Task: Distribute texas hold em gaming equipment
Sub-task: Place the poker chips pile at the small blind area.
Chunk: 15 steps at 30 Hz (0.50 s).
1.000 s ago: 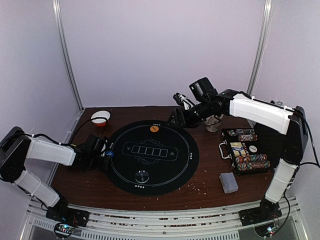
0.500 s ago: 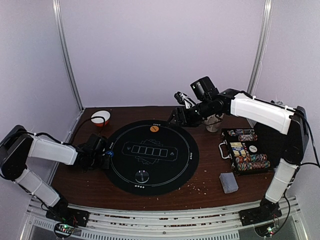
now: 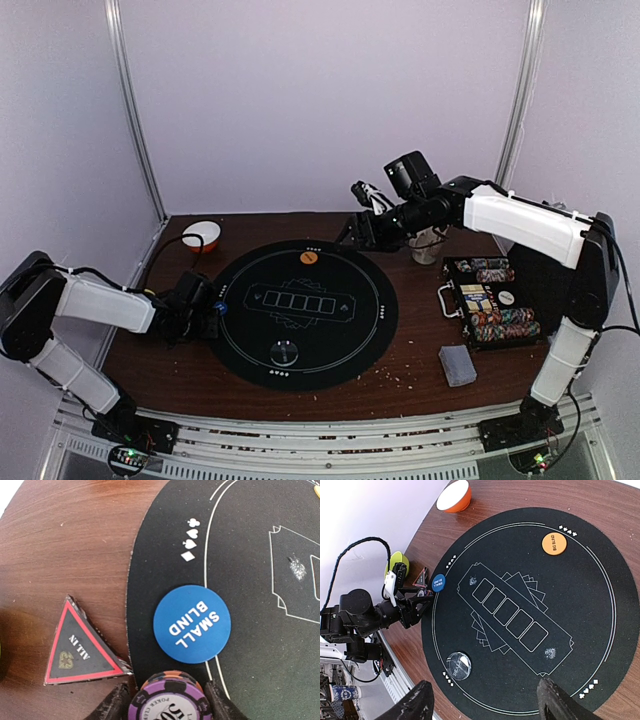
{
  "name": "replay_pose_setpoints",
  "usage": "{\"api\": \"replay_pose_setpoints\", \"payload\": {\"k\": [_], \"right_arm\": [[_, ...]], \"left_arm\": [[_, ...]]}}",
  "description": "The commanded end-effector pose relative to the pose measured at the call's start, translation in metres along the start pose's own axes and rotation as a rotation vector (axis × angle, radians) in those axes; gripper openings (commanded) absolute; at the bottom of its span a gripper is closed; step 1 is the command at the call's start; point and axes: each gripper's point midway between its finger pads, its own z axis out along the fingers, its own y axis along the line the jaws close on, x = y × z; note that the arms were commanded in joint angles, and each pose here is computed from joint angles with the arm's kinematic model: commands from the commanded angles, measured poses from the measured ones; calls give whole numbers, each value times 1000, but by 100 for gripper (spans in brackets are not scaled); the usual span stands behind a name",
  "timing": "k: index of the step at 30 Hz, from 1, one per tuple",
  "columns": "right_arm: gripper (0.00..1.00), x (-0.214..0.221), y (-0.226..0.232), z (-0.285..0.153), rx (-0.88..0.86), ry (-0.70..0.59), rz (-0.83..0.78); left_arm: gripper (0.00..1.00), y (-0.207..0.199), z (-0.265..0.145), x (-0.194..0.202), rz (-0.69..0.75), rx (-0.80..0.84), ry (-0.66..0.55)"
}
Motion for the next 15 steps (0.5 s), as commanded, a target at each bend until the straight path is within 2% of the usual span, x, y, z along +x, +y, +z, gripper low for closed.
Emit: {"api": "replay_pose_setpoints", "payload": {"k": [1, 5, 9, 12, 15], "right_arm": [[73, -9, 8, -15, -22, -33, -17], [73, -10, 9, -17, -28, -34, -17], [74, -17, -1, -26, 3, -54, -20], [76, -28, -32, -46, 112, -82, 1], [77, -34, -84, -78, 255, -113, 60]], "left_arm": [[55, 27, 1, 23, 25, -112, 59], [62, 25, 1, 22, 27, -101, 58], [80, 12, -6, 7, 41, -32, 16], [88, 1, -19, -13, 54, 24, -36], [91, -4, -35, -33, 59, 56, -85]]}}
